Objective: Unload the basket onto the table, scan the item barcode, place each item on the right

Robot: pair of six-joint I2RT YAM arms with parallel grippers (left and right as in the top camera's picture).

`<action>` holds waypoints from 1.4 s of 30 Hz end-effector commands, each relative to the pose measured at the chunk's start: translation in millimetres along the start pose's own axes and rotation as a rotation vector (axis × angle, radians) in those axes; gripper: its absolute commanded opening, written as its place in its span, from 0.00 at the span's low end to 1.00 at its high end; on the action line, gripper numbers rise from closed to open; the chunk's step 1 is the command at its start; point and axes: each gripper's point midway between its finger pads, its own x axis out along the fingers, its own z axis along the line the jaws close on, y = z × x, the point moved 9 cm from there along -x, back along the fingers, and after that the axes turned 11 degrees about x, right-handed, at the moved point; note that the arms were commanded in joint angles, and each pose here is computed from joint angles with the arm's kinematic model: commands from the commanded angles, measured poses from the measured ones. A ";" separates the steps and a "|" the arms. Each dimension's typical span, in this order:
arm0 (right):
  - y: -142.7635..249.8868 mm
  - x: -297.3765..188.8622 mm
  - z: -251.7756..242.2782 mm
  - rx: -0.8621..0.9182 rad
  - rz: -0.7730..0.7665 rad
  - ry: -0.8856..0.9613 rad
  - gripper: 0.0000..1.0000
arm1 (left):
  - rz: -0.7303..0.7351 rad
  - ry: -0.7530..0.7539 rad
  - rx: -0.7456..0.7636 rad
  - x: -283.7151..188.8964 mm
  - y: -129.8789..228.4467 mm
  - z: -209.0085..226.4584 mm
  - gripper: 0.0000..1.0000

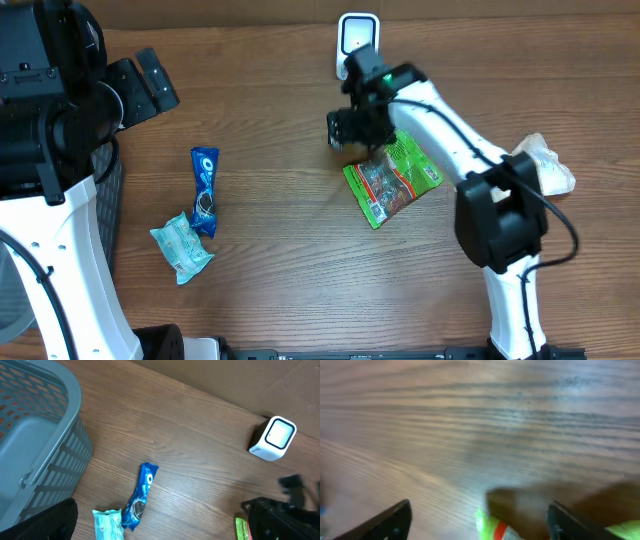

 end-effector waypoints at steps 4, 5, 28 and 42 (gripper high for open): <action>-11.7 -112.2 -47.3 -0.118 -0.104 0.029 0.99 | 0.001 -0.010 -0.015 2.9 -1.6 0.8 1.00; -11.3 -107.7 -59.7 -0.127 -0.074 0.043 1.00 | 0.001 -0.010 -0.015 2.9 -1.6 0.8 1.00; 53.5 33.3 -126.0 -0.347 0.159 -0.039 1.00 | 0.001 -0.010 -0.015 2.9 -1.6 0.8 1.00; 63.8 47.2 -131.0 -0.072 0.161 0.011 0.04 | 0.001 -0.010 -0.015 2.9 -1.6 0.8 1.00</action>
